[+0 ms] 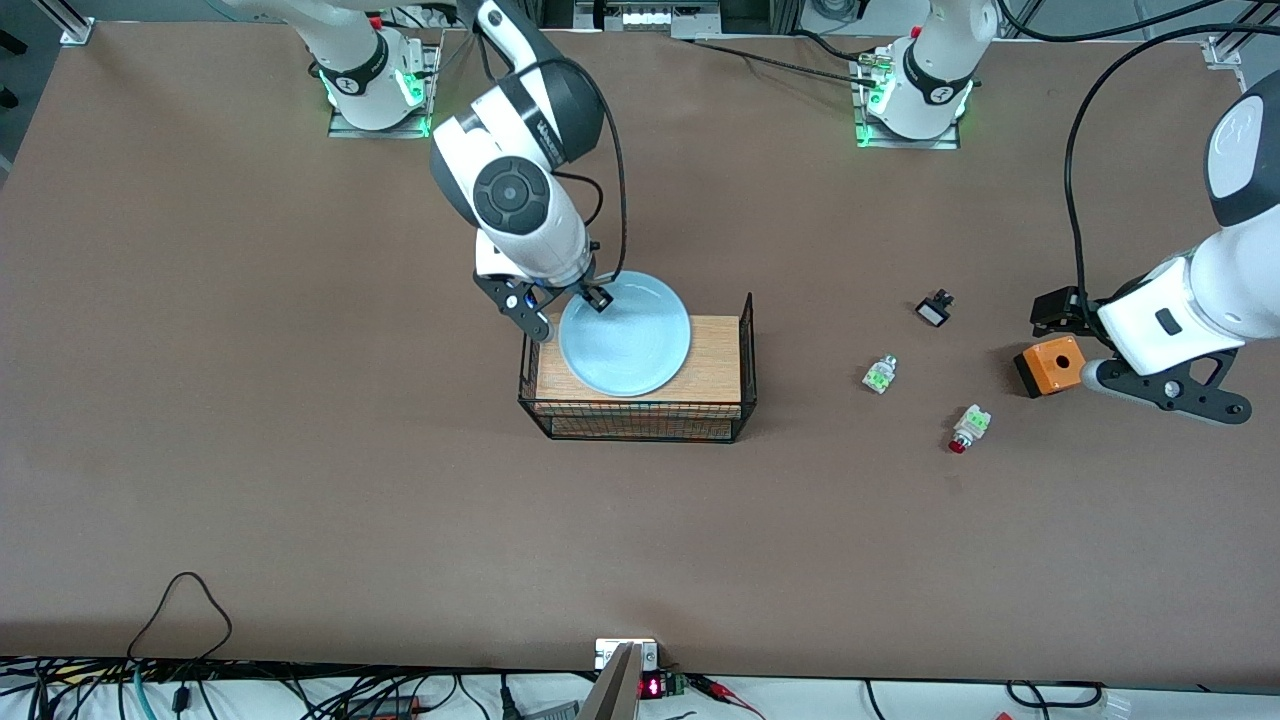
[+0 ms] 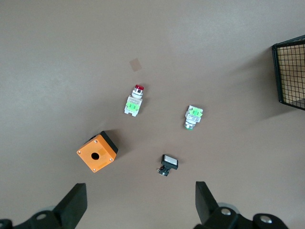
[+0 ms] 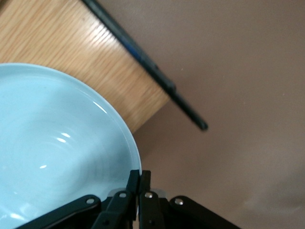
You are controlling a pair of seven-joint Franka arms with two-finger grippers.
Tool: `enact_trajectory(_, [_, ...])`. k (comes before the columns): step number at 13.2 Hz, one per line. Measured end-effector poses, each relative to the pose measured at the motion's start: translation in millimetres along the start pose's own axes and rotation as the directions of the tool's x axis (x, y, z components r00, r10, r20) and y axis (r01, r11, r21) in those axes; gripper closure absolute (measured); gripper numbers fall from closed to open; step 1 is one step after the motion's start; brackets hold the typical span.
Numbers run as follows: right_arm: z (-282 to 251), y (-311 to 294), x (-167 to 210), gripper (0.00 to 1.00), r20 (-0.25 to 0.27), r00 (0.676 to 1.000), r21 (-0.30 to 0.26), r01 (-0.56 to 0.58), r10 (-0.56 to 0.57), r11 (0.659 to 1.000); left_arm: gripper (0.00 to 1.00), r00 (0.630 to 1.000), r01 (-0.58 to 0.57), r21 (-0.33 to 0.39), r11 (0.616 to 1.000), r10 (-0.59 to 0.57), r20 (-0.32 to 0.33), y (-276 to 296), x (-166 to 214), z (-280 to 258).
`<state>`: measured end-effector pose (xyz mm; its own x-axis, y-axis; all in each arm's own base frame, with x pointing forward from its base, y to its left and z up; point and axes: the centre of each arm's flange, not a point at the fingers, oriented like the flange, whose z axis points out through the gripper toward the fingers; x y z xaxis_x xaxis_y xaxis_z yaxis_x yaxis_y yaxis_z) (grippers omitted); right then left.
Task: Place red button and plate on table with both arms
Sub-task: 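Lift the blue plate out of the basket with the right gripper, then lower the blue plate onto the table beside the basket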
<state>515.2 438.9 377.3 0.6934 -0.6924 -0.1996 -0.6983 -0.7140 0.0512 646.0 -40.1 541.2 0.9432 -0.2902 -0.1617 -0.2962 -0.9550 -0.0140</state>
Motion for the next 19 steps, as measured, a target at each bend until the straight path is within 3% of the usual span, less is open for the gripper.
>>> enact_trajectory(5, [-66.9, 6.1, -33.5, 0.97, 0.048, 0.999, 0.105, 0.019, -0.025, 0.994, 0.0, 1.0, 0.001, -0.001, 1.0, -0.001, 0.001, -0.8, 0.4, 1.1])
enact_trajectory(9, [-130.8, 23.2, -25.6, 0.97, 0.054, 0.997, 0.174, 0.039, -0.049, 0.984, 0.0, 1.0, 0.0, -0.002, 1.0, 0.0, 0.002, -0.1, 0.8, 1.5])
enact_trajectory(12, [-169.6, 47.6, 31.1, 0.97, 0.048, 0.994, 0.177, 0.086, -0.096, 0.98, 0.0, 1.0, -0.006, -0.004, 1.0, 0.006, 0.001, 3.8, 1.6, 1.0])
enact_trajectory(15, [-193.7, 90.1, 115.0, 0.97, 0.055, 0.979, 0.145, 0.188, -0.197, 0.971, 0.0, 1.0, 0.018, -0.017, 1.0, -0.018, -0.001, 5.4, 1.8, 0.8])
enact_trajectory(19, [-206.0, 153.9, 217.8, 0.97, 0.057, 0.921, 0.122, 0.376, -0.385, 0.919, 0.0, 1.0, 0.029, -0.021, 0.999, -0.029, -0.003, 5.8, 1.9, 0.2])
